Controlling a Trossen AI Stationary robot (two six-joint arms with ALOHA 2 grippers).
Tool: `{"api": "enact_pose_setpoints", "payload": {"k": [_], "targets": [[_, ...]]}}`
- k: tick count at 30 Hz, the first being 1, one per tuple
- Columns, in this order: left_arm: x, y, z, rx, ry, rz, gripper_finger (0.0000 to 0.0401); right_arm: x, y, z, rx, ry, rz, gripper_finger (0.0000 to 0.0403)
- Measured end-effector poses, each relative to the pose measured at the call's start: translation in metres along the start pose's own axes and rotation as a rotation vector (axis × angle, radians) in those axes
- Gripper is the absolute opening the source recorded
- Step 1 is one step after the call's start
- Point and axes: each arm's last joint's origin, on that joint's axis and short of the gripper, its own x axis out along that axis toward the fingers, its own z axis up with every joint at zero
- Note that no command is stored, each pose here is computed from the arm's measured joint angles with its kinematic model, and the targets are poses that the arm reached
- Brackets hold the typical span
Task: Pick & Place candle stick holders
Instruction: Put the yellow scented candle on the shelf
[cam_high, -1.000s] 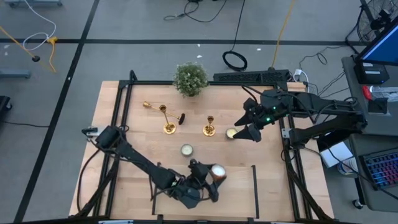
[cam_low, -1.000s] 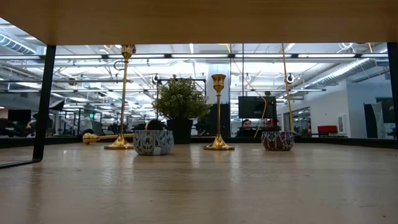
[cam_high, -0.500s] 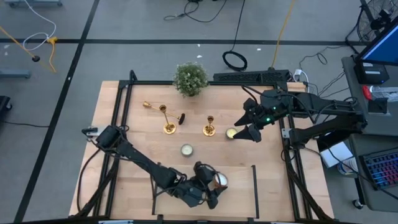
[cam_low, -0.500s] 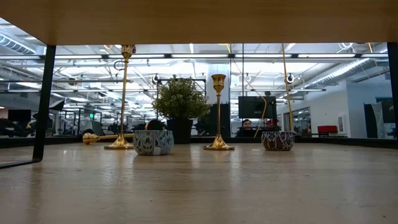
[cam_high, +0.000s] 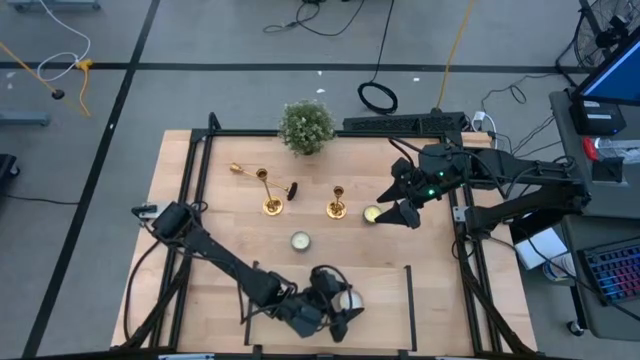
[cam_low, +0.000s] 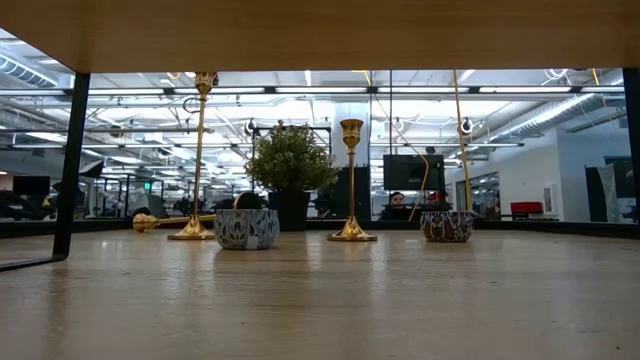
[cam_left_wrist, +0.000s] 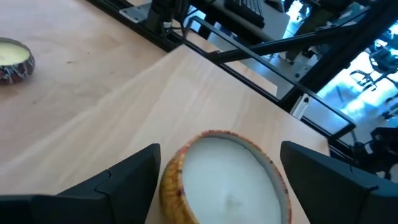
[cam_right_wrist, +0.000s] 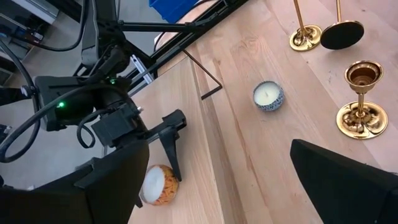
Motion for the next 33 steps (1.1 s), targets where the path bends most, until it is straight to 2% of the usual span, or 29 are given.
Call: {"api": "enact_pose_setpoints", "payload": {"k": [8,19,28,33], "targets": [[-0.007,-0.007,-0.003,0.015,-0.003,-0.029,0.0273,0.0,0.0,0.0,0.0,0.0,0.0,0.0386],[-0.01,-0.007,-0.002,0.0,0.014,-0.01,0.0233,0.002,0.006,-0.005,-0.02,0.02,0.017,0.0386],[-0.023,-0.025,0.033,0.136,0.053,0.082,0.0214,0.009,0.01,-0.012,-0.035,0.014,0.008,0.0386],[-0.023,-0.03,0.051,0.114,0.079,0.044,0.0214,0.019,0.007,-0.02,-0.014,0.032,0.021,0.0386]]}}
